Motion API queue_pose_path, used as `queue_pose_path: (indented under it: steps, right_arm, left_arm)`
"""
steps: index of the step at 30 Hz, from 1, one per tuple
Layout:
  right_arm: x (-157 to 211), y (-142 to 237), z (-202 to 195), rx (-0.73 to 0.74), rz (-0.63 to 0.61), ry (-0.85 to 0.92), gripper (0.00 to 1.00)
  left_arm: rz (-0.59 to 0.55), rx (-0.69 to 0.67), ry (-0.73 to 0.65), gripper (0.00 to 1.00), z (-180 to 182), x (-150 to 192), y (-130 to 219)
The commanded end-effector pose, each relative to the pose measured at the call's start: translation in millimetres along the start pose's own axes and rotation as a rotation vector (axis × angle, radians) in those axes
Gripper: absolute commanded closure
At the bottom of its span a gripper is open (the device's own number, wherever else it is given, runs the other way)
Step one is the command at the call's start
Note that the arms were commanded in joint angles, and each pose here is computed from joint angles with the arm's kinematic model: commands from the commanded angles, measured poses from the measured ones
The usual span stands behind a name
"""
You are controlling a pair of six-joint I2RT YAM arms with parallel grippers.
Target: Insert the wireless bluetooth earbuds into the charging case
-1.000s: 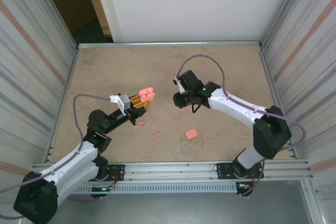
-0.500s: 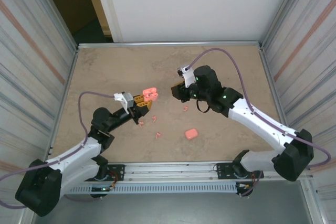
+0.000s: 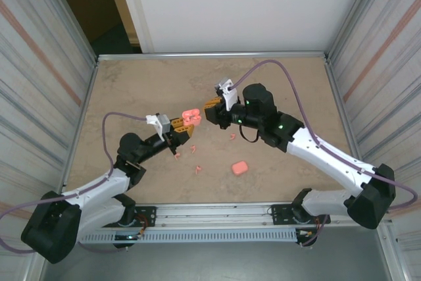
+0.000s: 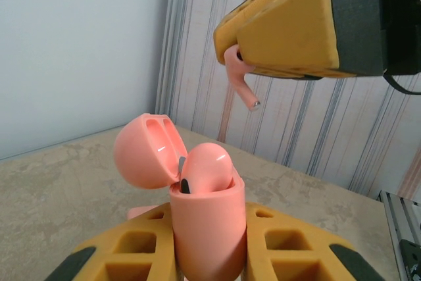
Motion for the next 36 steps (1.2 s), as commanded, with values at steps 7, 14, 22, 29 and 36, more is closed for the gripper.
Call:
queue_pose_path:
  steps: [7, 14, 22, 29, 36]
  right_arm:
    - [0.1, -17.1, 7.2, -0.033, 0.006, 0.061, 0.78]
    - [1.8, -21.7, 6.4, -0.013, 0.017, 0.072, 0.78]
    - [7.2, -24.0, 5.6, -0.007, 0.048, 0.082, 0.78]
    - [14.3, -23.8, 7.6, -0.04, 0.093, 0.071, 0.74]
    - [7.7, -19.8, 13.6, -0.084, 0.089, 0.052, 0.7]
  left_arm:
    - [-0.077, 0.037, -0.029, 1.0, -3.0, -19.1, -4.9]
    - [-0.078, 0.039, -0.032, 1.0, -3.5, -19.4, -4.9]
    - [-0.08, 0.036, -0.032, 1.0, -3.3, -19.9, -4.7]
    - [-0.085, 0.033, -0.034, 1.0, -3.4, -21.3, -4.1]
    - [-0.088, 0.037, -0.039, 1.0, -3.9, -22.1, -4.1]
Point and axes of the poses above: each hand's point on the last joint's axis, 136 mm out from that joint toward the fingers, its own y axis back along the fingers, its own z axis along the line the jaws close on, x = y × z, the point moved 10 cm from there along y, back along the fingers, and after that the axes turned 10 degrees about -y, right-handed, at the moved point
